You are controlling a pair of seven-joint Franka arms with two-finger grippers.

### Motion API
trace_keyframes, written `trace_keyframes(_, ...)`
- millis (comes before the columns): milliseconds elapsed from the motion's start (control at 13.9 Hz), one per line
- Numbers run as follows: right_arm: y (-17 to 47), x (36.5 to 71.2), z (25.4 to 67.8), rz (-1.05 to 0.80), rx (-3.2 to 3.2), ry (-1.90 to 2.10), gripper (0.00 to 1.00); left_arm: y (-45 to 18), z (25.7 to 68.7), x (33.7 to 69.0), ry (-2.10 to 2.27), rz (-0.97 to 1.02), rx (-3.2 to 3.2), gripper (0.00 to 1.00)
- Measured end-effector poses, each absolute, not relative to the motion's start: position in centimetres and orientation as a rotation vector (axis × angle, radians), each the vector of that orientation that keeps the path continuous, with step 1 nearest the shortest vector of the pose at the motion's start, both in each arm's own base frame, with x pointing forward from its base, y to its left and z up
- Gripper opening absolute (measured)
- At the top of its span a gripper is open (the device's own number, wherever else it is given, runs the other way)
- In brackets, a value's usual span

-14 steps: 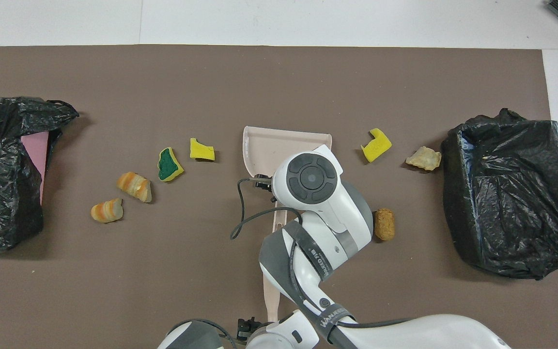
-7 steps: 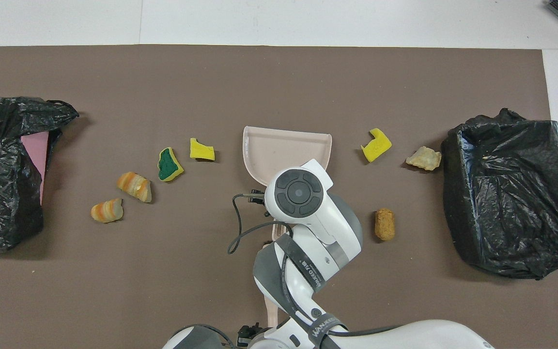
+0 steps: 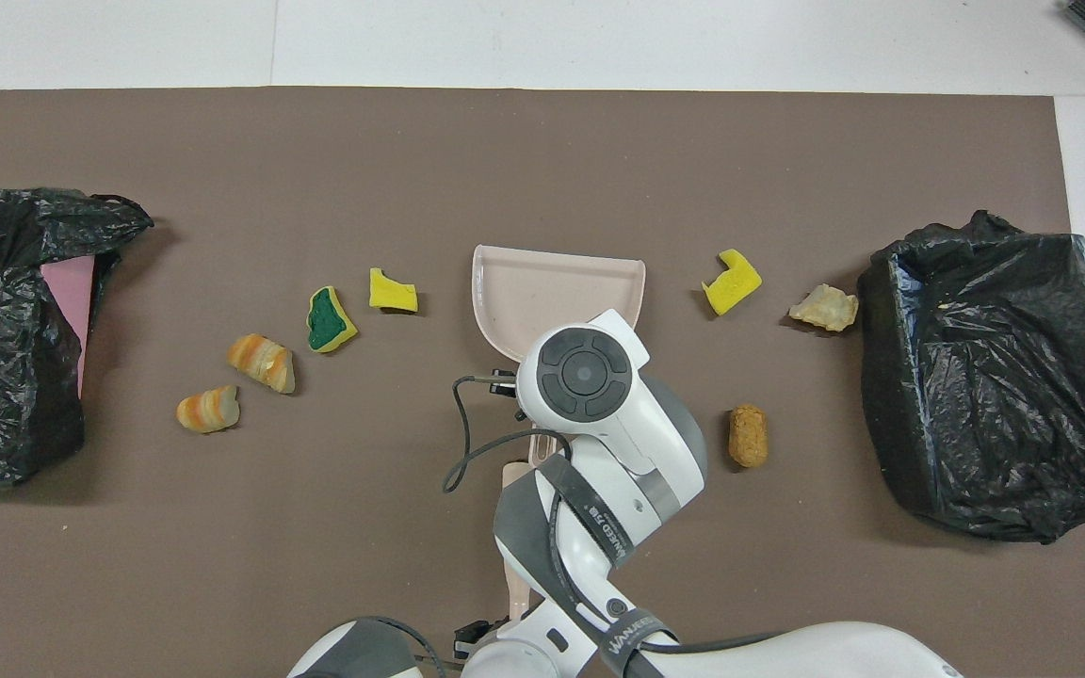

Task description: Sweep and dump trash in bin

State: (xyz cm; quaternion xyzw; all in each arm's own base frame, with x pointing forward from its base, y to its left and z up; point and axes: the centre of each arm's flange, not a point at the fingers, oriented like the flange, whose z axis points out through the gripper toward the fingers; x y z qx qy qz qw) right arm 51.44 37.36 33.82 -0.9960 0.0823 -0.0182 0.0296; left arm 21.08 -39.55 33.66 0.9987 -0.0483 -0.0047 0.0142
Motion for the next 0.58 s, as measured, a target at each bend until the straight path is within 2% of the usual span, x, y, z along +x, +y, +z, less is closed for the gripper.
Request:
trace_keyframes(72,37.4,51.4,33.9,-0.056,-3.071,0.25,0.32,-39.1,34.0,21.7,-0.126,-0.019,3.115,0.25)
trace_keyframes(144,37.4,51.4,33.9,-0.057,-3.073,0.237,0.32,-38.6,34.4,22.3,-0.101,-0.019,3.117,0.24)
trace_keyframes(288,37.4,51.4,33.9,-0.059,-3.077,0.182,0.32,-38.1,35.0,22.9,-0.079,-0.015,3.114,0.08)
trace_keyframes(575,35.6,52.9,35.1,-0.065,-3.09,0.027,0.32,-38.2,35.0,22.7,-0.093,-0.011,3.113,0.08)
